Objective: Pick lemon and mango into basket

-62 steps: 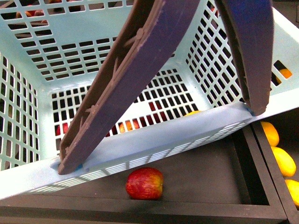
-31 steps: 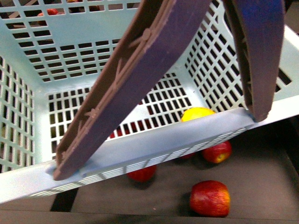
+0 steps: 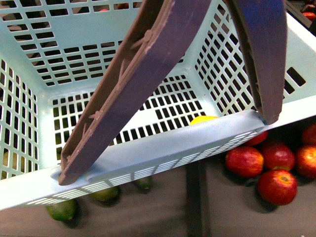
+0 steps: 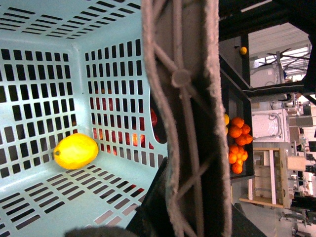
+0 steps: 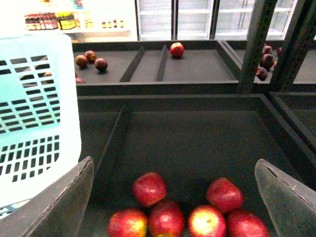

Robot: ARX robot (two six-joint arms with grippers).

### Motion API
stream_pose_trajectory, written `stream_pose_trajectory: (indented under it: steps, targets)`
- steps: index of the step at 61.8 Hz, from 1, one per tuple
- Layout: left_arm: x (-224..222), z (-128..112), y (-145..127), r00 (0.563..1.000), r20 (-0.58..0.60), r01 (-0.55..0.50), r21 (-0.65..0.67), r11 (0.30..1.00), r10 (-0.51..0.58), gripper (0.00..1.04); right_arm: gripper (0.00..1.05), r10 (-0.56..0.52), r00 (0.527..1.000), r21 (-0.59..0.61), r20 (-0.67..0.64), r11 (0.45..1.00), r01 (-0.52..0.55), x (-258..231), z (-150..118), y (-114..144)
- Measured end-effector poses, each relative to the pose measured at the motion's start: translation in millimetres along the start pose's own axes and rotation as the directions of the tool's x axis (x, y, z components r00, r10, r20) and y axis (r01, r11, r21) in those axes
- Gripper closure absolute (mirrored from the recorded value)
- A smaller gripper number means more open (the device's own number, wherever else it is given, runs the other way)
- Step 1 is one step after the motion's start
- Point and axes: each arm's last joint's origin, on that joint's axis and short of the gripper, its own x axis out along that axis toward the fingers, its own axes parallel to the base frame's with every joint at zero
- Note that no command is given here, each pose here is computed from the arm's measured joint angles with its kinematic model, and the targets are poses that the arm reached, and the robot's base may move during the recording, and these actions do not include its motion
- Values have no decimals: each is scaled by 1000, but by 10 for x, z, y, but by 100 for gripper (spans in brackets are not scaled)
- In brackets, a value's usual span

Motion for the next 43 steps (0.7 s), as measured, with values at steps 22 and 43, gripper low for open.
stream_pose_trajectory:
  steps: [22,43]
  targets:
    - [-1,2,0,1000,-1,1,0,1000,-1,100,9,1,1000,0,0,1000,-1,0,-1,0]
    - [-1,2,-1,1000,-1,1,1,1000,-1,100,9,1,1000,0,0,1000,-1,0,-1,0]
